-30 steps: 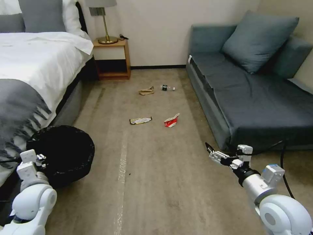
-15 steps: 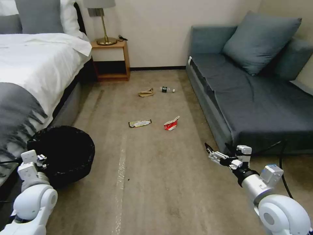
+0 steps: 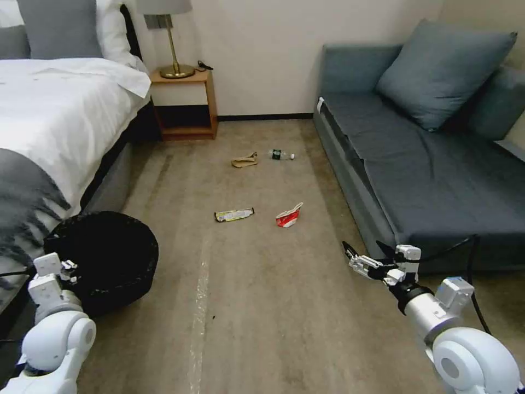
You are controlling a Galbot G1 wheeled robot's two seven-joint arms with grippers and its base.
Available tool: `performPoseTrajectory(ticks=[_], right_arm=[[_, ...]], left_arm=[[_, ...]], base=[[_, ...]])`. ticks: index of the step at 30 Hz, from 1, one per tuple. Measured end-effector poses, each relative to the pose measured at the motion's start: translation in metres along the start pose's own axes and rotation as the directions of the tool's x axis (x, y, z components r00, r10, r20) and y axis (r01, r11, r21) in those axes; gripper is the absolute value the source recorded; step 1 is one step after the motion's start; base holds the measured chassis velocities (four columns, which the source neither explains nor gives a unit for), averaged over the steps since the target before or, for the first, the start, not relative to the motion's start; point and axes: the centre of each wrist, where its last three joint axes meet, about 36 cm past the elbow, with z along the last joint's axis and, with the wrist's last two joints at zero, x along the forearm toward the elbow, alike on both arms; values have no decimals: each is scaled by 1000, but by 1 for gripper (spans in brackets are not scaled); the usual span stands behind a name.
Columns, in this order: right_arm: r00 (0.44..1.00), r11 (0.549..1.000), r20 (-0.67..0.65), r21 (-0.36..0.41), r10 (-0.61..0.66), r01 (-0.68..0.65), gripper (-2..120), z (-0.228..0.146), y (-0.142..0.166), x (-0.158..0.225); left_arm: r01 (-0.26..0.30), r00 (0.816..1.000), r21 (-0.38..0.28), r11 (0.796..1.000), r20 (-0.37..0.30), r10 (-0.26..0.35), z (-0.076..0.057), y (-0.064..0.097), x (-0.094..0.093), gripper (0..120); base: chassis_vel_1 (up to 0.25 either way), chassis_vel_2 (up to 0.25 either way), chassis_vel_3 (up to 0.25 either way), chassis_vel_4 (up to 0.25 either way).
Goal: Pick up the trash bin, then pick up the garbage on the floor and place it into the trash bin.
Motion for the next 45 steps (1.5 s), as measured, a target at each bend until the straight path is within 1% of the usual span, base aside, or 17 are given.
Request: performPoseTrajectory(ticks=[7, 17, 37, 45], right_arm=[[1000, 1000, 0, 2, 1, -1, 100, 1, 0, 0], [1000, 1000, -4, 4, 2, -2, 100, 4, 0, -1], [1000, 1000, -7, 10, 0, 0, 100, 4, 1, 1], [1000, 1000, -8, 9, -4, 4, 100, 5, 2, -2]], left_arm=[[1, 1000, 3, 1000, 1, -1, 1, 0, 0, 7], [5, 1000, 5, 1000, -4, -5, 5, 0, -2, 7], [5, 1000, 8, 1000, 1, -5, 3, -1, -4, 7], [3, 1000, 9, 1000, -4, -3, 5, -2, -4, 7]], base=[[-98, 96, 99, -108], [-117, 125, 129, -120], [-123, 126, 124, -128], [-126, 121, 119, -126]])
